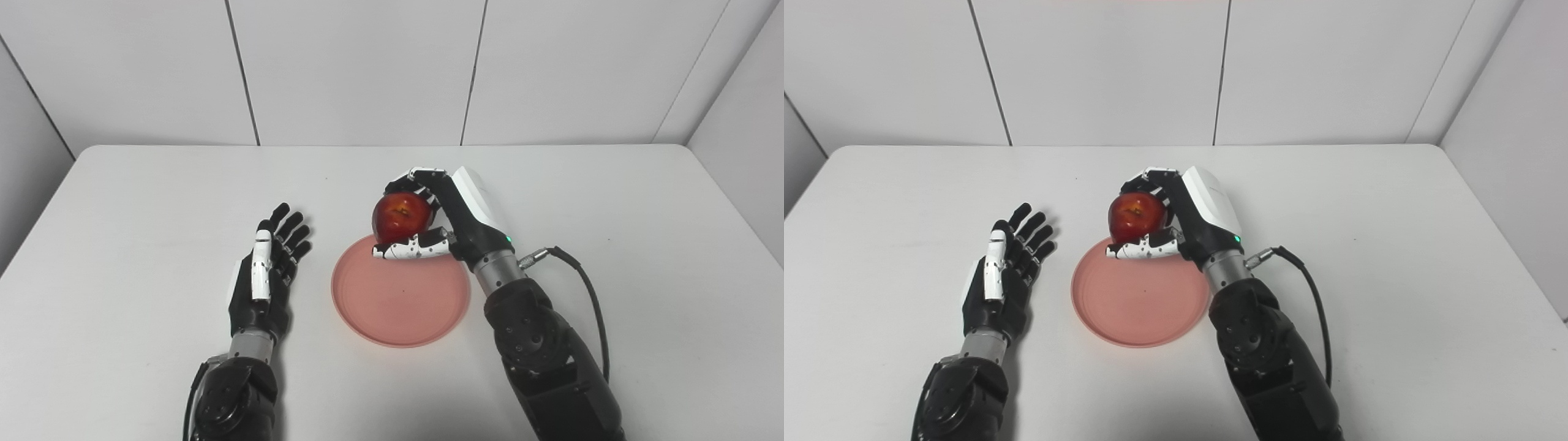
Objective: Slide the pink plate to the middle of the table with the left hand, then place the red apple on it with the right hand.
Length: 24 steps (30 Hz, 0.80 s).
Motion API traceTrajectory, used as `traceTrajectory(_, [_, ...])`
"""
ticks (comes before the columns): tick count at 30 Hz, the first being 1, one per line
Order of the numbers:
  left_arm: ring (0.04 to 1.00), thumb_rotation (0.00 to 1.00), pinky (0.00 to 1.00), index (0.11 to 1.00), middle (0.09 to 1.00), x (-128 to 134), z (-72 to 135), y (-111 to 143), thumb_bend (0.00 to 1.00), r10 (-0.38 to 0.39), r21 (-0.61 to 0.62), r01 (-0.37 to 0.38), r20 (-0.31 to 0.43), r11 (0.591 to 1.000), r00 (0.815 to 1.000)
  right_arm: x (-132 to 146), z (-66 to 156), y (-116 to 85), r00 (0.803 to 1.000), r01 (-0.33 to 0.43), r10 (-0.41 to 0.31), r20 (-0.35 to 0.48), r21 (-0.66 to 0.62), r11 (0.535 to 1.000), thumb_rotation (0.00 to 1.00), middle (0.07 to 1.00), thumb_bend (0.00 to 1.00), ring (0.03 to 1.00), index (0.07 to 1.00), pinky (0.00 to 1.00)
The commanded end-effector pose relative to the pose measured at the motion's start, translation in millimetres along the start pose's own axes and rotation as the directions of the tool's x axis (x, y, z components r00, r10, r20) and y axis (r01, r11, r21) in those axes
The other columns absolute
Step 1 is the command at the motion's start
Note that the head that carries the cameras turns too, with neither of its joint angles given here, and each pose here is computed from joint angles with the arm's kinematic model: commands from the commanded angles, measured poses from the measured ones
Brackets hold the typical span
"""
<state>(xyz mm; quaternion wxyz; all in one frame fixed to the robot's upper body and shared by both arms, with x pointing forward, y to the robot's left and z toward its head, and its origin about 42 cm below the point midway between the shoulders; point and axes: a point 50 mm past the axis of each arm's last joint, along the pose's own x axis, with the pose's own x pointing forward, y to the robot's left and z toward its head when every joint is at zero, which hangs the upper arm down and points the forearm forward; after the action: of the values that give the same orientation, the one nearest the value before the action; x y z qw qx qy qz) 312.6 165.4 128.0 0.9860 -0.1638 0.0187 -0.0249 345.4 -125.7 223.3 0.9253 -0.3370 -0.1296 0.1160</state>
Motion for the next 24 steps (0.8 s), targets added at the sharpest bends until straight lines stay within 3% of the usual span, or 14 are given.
traceTrajectory(1, [0.881,1.00,0.89,0.874,0.888,-1,2,-3,0.37,0.010,-0.010,-0.010,-0.001,1.000,1.000,5,15,-4,0.995,0.026,-0.026,0.092,0.000,1.000,0.13,0.489,0.52,0.406,0.486,0.33])
traceTrajectory(24, [0.879,1.00,0.89,0.871,0.887,1,4,-4,0.37,0.017,-0.008,-0.017,-0.001,1.000,1.000,-6,-8,25,0.998,-0.060,0.060,0.028,0.000,0.998,0.13,0.493,0.52,0.413,0.486,0.34])
